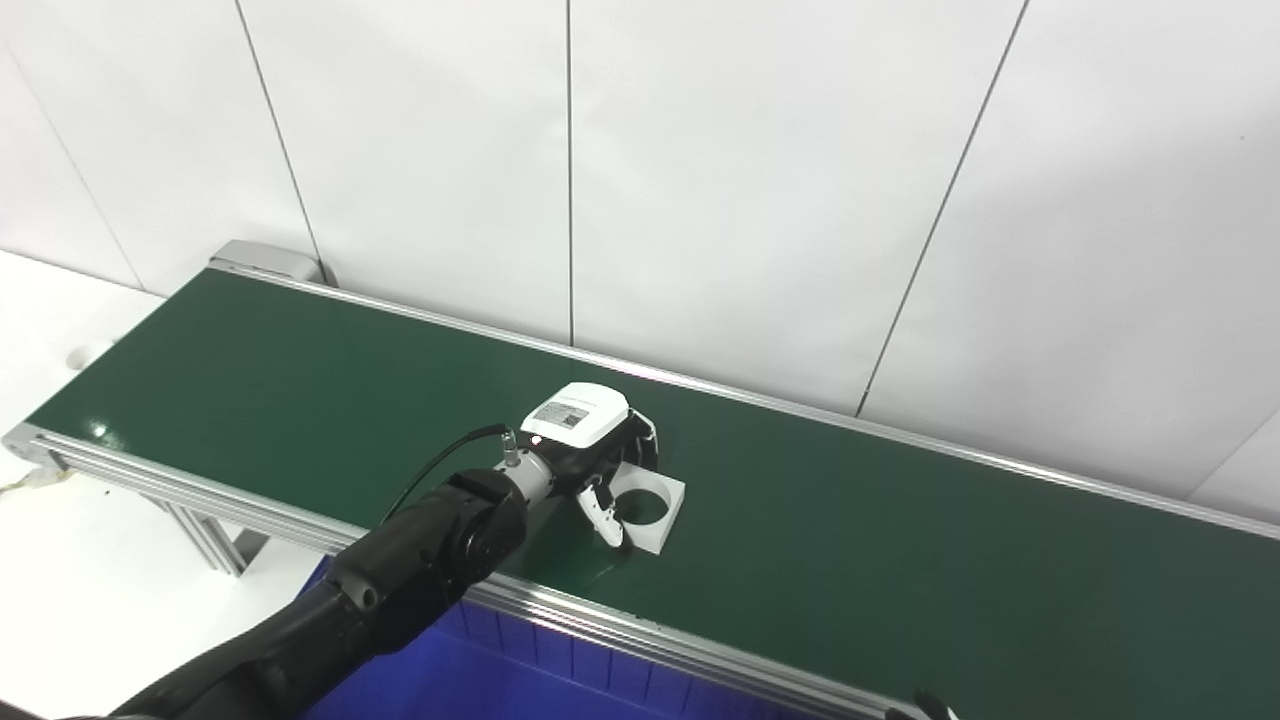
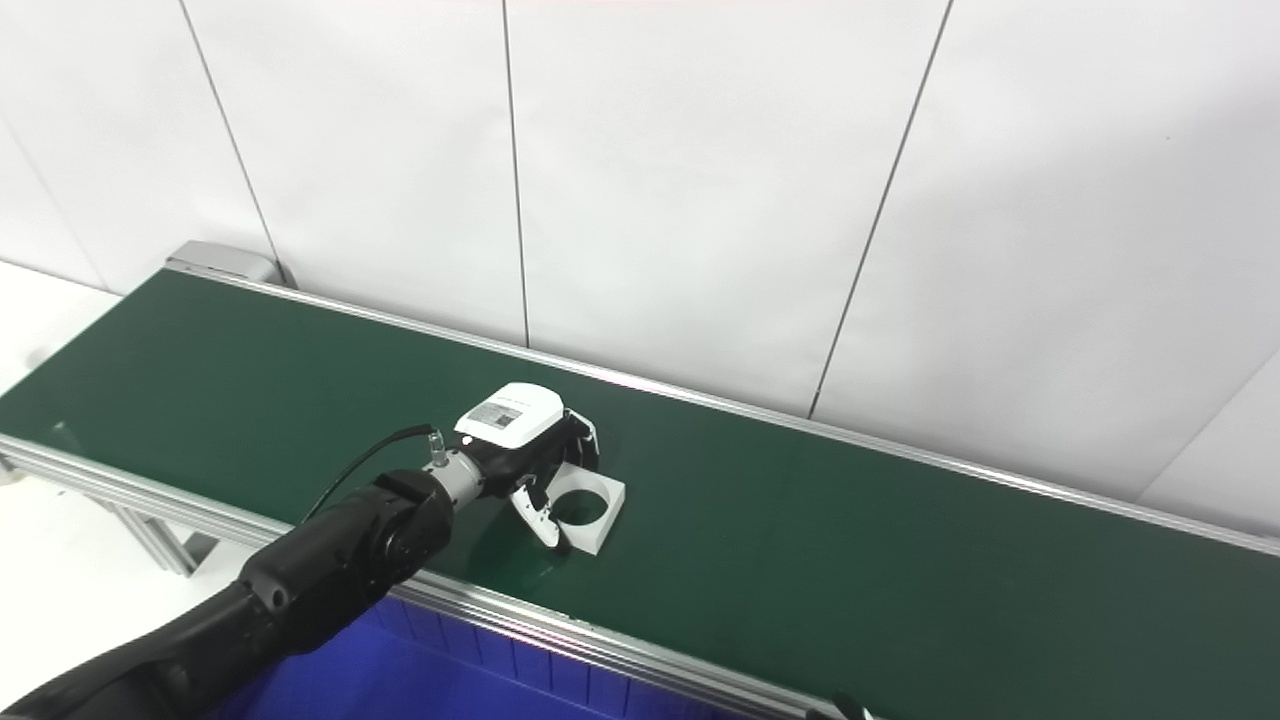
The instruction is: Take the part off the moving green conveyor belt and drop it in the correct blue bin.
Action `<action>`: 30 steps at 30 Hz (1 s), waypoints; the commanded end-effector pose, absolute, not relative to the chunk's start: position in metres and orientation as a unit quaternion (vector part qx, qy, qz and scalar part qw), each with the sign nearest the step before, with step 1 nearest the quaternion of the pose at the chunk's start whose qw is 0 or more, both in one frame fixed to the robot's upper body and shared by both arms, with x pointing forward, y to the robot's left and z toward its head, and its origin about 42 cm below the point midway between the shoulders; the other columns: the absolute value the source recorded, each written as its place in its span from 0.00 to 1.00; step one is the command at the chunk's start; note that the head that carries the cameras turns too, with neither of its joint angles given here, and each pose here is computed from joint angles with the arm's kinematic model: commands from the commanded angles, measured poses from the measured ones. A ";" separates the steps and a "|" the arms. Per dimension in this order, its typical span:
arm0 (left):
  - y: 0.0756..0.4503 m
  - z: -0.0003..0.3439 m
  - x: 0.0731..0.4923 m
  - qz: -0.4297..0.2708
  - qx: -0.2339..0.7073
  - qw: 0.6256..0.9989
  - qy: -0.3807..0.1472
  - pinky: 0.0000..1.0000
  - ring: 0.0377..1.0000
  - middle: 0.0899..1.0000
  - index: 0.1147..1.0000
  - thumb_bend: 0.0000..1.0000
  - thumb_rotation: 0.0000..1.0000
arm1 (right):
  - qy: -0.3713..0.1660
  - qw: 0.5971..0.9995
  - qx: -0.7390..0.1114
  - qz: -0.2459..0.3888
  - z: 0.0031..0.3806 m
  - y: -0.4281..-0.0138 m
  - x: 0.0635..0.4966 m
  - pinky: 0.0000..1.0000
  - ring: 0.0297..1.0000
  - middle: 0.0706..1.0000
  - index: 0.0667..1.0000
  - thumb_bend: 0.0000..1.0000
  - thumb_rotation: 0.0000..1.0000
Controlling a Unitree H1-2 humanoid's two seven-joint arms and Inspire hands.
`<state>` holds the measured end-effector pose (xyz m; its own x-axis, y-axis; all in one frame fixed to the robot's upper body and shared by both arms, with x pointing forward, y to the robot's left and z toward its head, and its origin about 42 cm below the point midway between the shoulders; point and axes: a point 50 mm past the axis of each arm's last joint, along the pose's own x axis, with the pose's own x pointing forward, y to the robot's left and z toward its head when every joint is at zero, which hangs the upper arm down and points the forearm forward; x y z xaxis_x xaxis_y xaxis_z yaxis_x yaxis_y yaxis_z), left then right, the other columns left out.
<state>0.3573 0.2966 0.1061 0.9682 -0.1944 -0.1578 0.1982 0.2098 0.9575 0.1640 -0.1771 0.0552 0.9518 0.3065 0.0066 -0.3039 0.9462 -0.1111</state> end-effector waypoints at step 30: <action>0.283 0.238 0.276 -0.064 0.550 0.819 -0.151 0.60 0.50 0.41 0.44 0.52 0.00 | -0.071 0.984 -0.045 0.155 0.073 -0.178 0.167 0.66 0.75 0.80 0.89 0.51 0.81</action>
<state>0.2811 0.2846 0.2230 0.9585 -0.2583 0.1207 -0.0128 0.3839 0.9233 0.1643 -0.1784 0.0606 0.9512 0.3066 0.0364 -0.3009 0.9470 -0.1125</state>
